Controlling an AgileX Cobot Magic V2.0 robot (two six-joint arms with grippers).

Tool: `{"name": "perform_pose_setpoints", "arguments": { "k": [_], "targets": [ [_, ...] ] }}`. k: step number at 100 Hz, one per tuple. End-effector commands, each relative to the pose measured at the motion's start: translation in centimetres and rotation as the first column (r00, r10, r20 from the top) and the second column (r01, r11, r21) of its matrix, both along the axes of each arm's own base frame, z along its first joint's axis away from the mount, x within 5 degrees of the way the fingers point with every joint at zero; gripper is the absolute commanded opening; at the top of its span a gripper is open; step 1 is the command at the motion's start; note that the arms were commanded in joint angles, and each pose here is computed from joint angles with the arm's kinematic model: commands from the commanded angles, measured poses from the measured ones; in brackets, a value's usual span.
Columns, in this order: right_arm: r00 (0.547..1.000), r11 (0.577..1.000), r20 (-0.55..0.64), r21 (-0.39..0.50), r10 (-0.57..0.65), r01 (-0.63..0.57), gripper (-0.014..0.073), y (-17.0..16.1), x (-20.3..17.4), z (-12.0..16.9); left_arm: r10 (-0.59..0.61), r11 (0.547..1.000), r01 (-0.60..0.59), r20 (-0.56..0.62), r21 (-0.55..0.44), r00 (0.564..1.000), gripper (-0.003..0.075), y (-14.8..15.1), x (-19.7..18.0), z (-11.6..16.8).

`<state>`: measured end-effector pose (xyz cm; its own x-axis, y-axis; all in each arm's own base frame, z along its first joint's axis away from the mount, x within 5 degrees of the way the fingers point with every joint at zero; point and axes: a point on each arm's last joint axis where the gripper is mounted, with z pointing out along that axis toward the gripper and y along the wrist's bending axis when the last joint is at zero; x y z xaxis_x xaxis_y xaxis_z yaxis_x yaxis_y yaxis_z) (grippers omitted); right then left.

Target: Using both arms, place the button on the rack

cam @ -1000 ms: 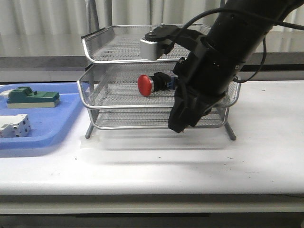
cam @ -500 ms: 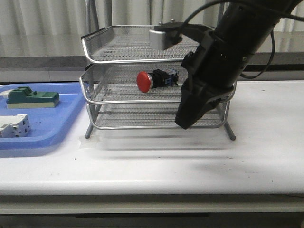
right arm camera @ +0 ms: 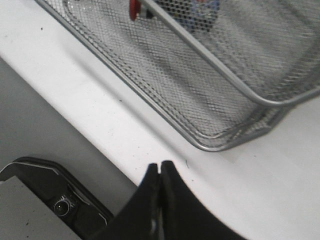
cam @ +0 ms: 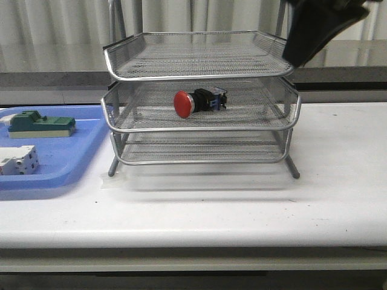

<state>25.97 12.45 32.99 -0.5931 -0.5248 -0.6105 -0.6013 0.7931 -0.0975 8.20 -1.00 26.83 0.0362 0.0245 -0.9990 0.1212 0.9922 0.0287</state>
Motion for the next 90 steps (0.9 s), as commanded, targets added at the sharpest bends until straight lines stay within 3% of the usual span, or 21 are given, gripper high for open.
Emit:
{"name": "perform_pose_setpoints", "arguments": {
  "k": [1,27,58,90],
  "targets": [
    [0.991,0.998,0.126,0.053,-0.048,0.041,-0.0060,-1.3,-1.8,3.5,0.031,0.999,-0.029,0.090,-0.028,0.995,-0.0020,0.3,0.0,1.6],
    [0.969,0.989,0.212,0.097,-0.128,0.109,-0.0060,-4.2,-7.0,5.1,0.031,0.999,-0.029,0.090,-0.028,0.995,-0.0020,0.3,0.0,1.6],
    [0.900,0.941,0.291,0.198,-0.325,0.276,-0.0060,-8.7,-14.0,3.8,0.031,0.999,-0.029,0.090,-0.028,0.995,-0.0020,0.3,0.0,1.6],
    [0.845,0.914,0.380,0.306,-0.375,0.267,-0.0060,-11.8,-20.5,1.9,0.031,0.999,-0.029,0.090,-0.028,0.995,-0.0020,0.3,0.0,1.6]
  ]
}}
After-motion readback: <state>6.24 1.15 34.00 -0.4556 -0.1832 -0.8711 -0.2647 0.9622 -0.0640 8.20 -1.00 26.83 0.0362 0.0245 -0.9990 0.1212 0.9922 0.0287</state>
